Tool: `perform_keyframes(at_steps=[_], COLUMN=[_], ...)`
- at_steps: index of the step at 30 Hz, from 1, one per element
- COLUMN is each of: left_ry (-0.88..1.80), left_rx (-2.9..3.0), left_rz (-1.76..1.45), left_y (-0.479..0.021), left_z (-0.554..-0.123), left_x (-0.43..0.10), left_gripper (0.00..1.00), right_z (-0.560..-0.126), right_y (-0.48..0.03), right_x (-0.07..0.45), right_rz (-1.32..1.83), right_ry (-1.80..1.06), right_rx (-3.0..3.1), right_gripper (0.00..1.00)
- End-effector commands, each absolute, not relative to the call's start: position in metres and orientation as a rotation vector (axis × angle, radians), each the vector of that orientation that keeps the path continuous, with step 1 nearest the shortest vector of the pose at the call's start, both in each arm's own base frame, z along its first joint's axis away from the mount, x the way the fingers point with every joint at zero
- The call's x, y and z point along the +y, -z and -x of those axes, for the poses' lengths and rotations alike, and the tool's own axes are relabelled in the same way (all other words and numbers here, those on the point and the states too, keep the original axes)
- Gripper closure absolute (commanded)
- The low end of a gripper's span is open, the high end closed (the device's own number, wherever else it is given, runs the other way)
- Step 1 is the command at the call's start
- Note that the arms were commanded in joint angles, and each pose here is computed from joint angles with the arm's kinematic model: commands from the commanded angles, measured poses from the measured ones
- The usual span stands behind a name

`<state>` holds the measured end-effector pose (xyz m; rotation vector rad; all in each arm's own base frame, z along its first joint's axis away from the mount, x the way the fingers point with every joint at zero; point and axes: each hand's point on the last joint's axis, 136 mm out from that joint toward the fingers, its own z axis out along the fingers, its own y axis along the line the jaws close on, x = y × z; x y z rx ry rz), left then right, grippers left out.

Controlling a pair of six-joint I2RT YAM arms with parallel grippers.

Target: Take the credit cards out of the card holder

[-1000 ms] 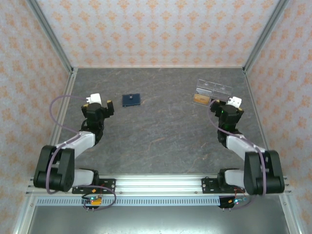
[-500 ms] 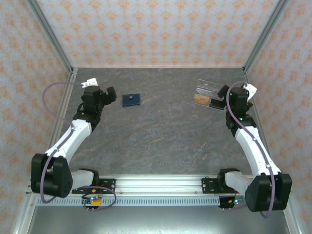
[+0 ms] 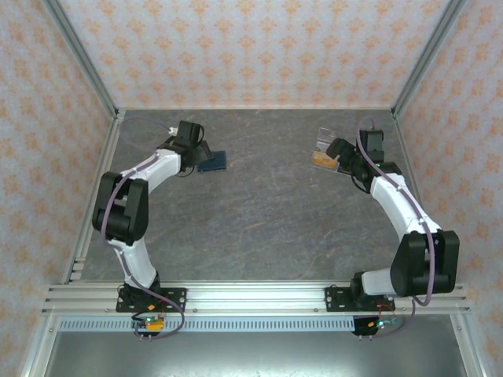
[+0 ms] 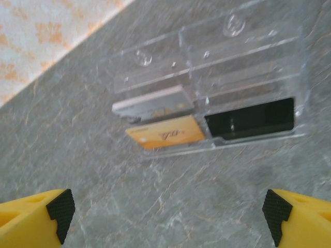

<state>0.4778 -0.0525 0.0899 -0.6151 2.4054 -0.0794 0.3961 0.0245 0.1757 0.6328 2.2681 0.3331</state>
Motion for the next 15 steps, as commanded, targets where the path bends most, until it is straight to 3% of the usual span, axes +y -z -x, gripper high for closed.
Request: perform_keyframes(at_steps=[1, 5, 11, 15], left_ry=[0.003, -0.03, -0.1, -0.08], left_rx=[2.451, 2.52, 2.558, 2.584], left_rz=[0.663, 0.632, 0.593, 0.561], left_y=[-0.085, -0.065, -0.049, -0.046], left_z=[-0.481, -0.492, -0.505, -0.511], left_x=[-0.045, -0.049, -0.046, -0.051], left_gripper=[0.28, 0.34, 0.55, 0.61], right_z=[-0.393, -0.39, -0.388, -0.388], right_y=[-0.177, -0.174, -0.173, -0.173], right_x=[0.042, 0.046, 0.055, 0.059], right_rz=[-0.596, -0.573, -0.536, -0.515], right_ry=[-0.407, -0.4, -0.434, -0.438], right_rx=[2.319, 2.345, 2.363, 2.371], right_gripper=[0.04, 0.04, 0.04, 0.04])
